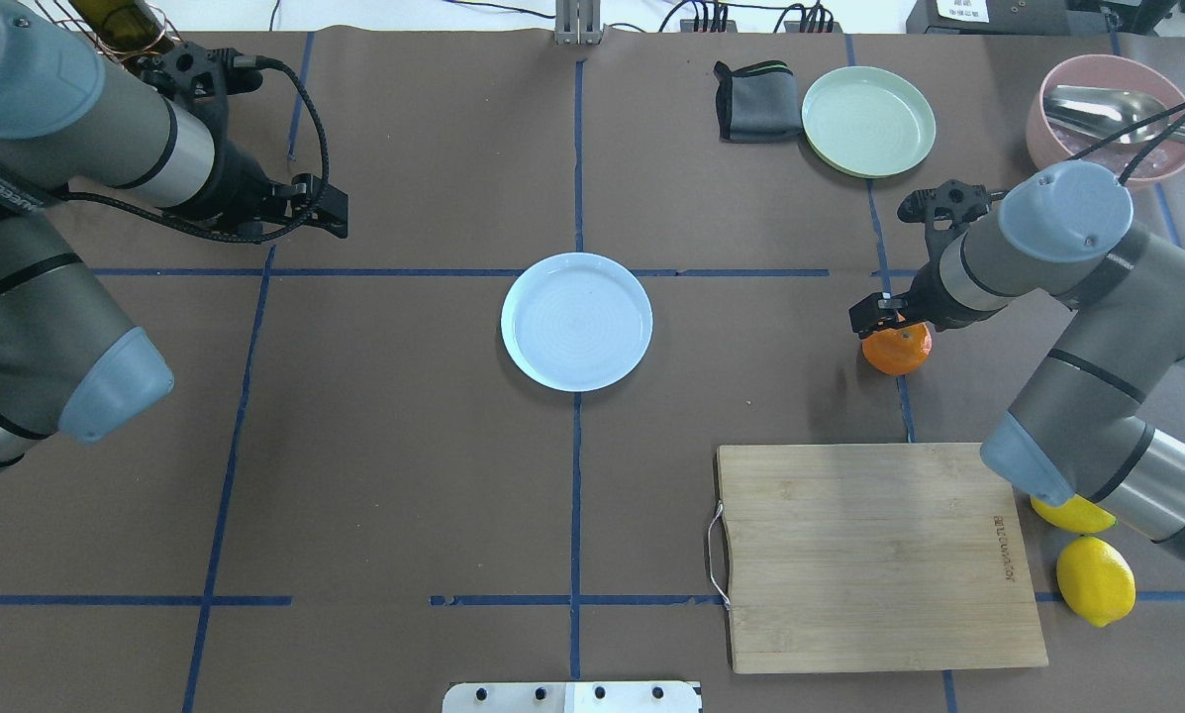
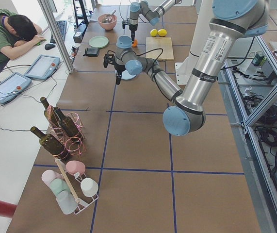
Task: Pick orange to plate
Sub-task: 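Close the right gripper around the orange tangerine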
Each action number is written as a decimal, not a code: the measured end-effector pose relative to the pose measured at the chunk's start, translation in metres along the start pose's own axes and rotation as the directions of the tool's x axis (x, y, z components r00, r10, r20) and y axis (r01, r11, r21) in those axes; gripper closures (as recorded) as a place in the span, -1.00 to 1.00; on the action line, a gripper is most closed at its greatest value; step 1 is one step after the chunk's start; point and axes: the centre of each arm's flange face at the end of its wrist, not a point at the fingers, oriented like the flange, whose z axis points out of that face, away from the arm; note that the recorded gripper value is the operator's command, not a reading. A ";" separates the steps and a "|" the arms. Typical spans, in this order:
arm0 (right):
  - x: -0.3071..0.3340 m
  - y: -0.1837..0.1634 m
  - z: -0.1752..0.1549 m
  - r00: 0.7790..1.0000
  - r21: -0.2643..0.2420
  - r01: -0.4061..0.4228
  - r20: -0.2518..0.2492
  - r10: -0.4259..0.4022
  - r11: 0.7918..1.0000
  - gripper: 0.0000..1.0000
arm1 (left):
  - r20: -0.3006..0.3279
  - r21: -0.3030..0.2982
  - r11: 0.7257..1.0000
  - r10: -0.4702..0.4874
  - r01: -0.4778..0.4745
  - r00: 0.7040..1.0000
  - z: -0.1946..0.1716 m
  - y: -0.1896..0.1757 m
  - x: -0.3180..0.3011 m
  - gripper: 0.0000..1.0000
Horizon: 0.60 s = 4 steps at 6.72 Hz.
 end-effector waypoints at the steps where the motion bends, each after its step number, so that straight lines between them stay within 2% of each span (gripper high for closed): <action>1: 0.001 0.001 0.004 1.000 -0.004 -0.001 -0.006 0.001 1.000 -1.00 | 0.000 -0.001 1.000 0.000 0.000 1.000 0.000 0.000 0.000 -1.00; 2: -0.001 0.002 0.009 1.000 -0.010 0.001 -0.011 -0.001 1.000 -1.00 | 0.000 -0.001 1.000 0.000 0.000 1.000 0.001 0.000 0.000 -1.00; 3: -0.002 0.004 0.014 1.000 -0.016 0.004 -0.016 -0.004 1.000 -0.63 | 0.000 -0.001 1.000 0.000 0.000 1.000 0.001 0.000 0.000 -1.00; 4: -0.003 0.006 0.018 1.000 -0.023 0.005 -0.019 -0.006 1.000 0.66 | 0.000 -0.001 1.000 0.001 -0.001 1.000 0.000 0.000 0.000 -1.00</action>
